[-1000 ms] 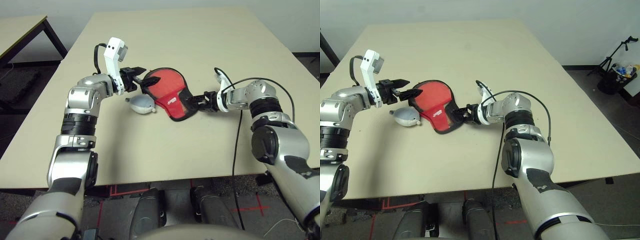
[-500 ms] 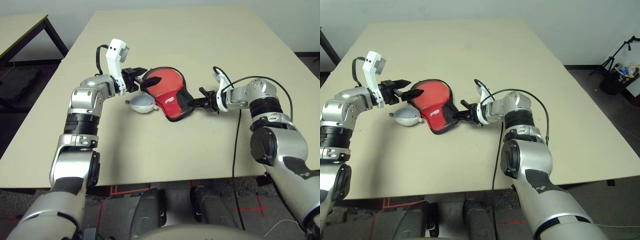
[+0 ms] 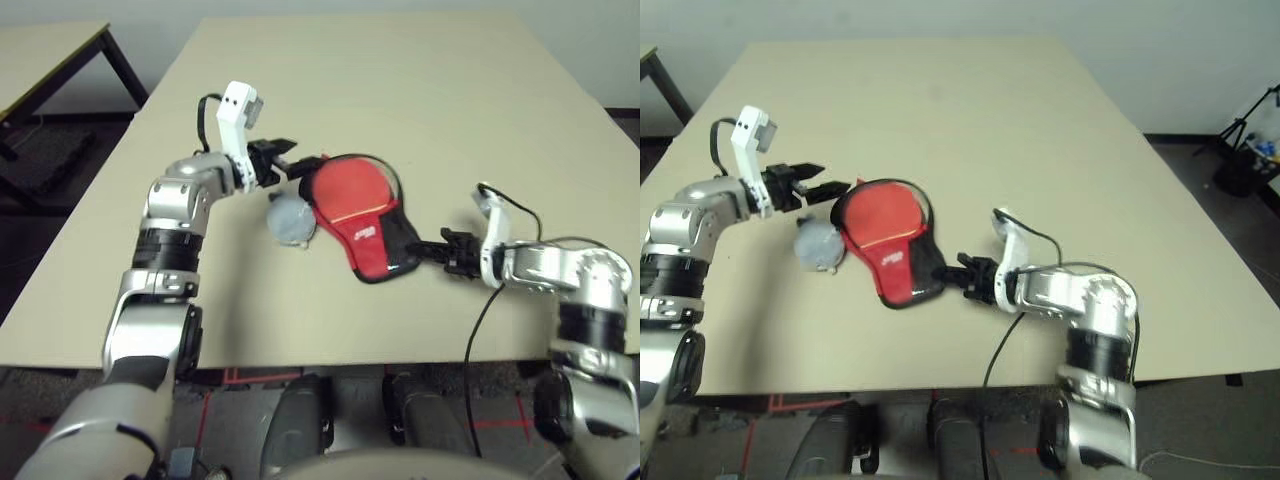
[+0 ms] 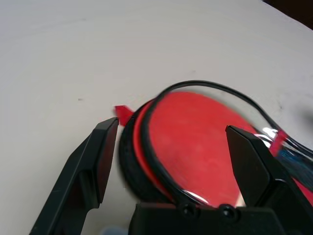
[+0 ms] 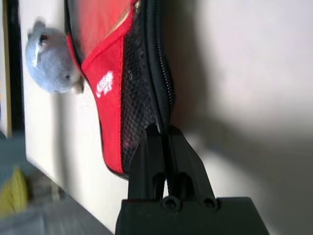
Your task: Store the ping-pong paddle in its case and zip it.
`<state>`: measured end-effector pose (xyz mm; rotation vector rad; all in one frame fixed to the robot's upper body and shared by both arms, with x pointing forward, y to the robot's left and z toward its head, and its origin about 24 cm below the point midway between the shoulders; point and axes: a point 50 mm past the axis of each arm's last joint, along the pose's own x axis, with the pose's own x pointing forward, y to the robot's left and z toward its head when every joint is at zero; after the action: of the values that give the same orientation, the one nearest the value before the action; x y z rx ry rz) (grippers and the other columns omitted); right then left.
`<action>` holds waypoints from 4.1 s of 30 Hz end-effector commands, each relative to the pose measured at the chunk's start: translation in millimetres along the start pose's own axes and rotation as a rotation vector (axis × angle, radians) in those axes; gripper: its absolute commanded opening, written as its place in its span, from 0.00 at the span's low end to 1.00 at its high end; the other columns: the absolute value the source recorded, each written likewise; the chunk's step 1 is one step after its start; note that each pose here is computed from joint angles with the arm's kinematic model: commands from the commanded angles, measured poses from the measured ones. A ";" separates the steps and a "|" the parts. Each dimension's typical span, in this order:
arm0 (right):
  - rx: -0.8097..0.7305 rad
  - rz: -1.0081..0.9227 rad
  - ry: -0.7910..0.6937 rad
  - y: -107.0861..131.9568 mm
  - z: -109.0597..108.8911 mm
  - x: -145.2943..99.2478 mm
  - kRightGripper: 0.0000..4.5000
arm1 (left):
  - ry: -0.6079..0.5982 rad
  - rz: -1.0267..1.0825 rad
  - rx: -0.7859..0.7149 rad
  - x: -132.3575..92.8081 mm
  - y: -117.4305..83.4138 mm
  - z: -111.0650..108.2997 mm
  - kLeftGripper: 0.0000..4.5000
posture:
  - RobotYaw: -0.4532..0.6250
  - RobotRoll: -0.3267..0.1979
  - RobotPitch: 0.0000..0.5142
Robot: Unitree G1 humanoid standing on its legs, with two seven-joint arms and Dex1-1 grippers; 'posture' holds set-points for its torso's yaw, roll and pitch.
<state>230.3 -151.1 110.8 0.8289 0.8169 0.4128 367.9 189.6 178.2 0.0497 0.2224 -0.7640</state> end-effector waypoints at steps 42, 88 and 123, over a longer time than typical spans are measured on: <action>-0.386 -0.172 0.086 18.3 57.2 -19.6 1.00 | 0.025 -0.064 0.030 18.0 -5.1 -2.2 1.00 | 0.30 0.62 0.20; -1.271 -0.015 0.433 65.4 53.0 59.4 1.00 | 0.521 -0.173 0.131 -39.2 15.1 -45.4 1.00 | 0.34 0.62 0.16; -1.345 0.033 0.587 34.3 24.1 81.0 1.00 | 0.381 0.068 0.129 10.3 26.6 -22.2 0.05 | 0.34 0.62 0.25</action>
<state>305.4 -90.9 131.8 -0.5653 0.7229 1.0680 383.7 202.7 147.8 0.3031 0.5609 -0.7534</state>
